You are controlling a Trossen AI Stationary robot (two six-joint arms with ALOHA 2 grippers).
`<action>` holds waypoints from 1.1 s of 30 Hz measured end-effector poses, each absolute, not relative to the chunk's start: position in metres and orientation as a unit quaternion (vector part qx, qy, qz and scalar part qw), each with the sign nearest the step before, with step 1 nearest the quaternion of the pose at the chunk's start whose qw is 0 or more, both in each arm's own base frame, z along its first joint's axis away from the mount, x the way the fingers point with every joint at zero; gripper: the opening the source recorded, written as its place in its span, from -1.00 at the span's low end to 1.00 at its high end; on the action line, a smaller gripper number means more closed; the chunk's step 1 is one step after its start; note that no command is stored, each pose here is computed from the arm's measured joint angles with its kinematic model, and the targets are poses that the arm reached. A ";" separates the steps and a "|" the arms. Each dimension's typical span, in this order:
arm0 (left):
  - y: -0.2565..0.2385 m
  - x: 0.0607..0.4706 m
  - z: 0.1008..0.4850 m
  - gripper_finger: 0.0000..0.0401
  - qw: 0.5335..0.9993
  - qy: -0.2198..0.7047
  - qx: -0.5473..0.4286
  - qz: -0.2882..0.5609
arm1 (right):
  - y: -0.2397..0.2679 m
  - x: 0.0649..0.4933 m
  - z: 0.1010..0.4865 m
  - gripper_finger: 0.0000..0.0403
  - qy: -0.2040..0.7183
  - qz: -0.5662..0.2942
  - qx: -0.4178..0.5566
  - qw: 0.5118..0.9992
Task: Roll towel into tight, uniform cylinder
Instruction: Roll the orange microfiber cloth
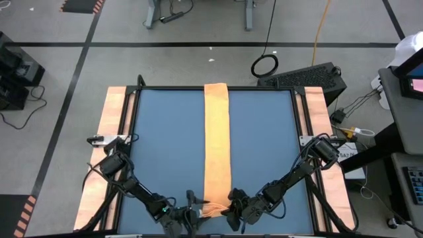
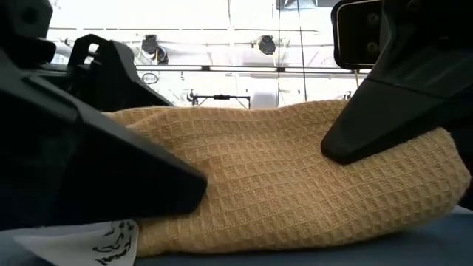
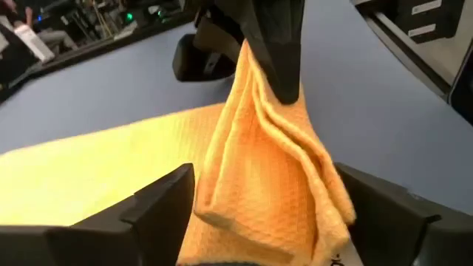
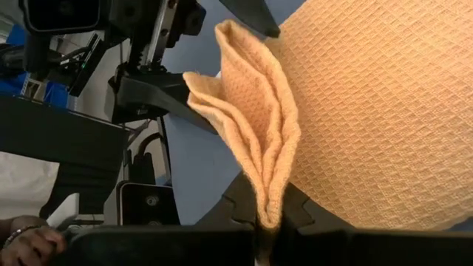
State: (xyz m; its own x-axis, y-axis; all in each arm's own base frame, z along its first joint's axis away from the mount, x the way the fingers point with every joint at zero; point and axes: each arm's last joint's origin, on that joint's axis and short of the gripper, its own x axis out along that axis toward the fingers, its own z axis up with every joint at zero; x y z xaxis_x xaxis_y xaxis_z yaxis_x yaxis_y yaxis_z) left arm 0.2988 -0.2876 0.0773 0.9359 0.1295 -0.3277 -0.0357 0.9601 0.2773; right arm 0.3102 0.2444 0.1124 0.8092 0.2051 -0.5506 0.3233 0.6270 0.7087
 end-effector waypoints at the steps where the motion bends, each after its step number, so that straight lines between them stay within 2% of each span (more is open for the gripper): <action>1: -0.287 0.299 0.077 0.50 0.975 0.175 0.131 0.044 | 0.245 0.310 0.112 -1.00 0.307 -0.035 0.431 0.848; 4: -0.287 0.300 0.077 0.34 0.975 0.174 0.128 0.044 | 0.245 0.310 0.112 -1.00 0.307 -0.034 0.430 0.848; 7: -0.287 0.300 0.077 0.08 0.976 0.175 0.124 0.034 | 0.245 0.310 0.112 -1.00 0.309 -0.033 0.433 0.846; 15: -0.289 0.302 0.080 -0.88 0.982 0.167 0.090 0.016 | 0.246 0.309 0.112 -1.00 0.322 -0.020 0.435 0.841; 17: -0.287 0.304 0.080 -0.92 0.984 0.166 0.067 0.023 | 0.248 0.308 0.112 -1.00 0.326 -0.013 0.432 0.841; 20: -0.281 0.311 0.081 -0.88 0.985 0.174 -0.004 0.020 | 0.252 0.304 0.112 -0.92 0.330 0.002 0.401 0.855; 27: -0.266 0.328 0.082 -0.93 0.963 0.219 -0.153 -0.044 | 0.258 0.291 0.105 -0.45 0.363 0.017 0.286 0.887; 33: -0.258 0.337 0.083 -0.92 0.949 0.232 -0.209 -0.051 | 0.257 0.262 0.120 -0.10 0.414 -0.007 0.155 0.897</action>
State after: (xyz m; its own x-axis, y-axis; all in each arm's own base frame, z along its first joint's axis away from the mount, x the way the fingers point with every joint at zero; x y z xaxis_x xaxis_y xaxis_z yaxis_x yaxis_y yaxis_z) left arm 0.3366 -0.2578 0.0831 0.8874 -0.1940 -0.4181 0.0008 0.9078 -0.4195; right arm 0.2616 0.2568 0.1196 0.6576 0.1155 -0.7445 0.1406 0.9520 0.2719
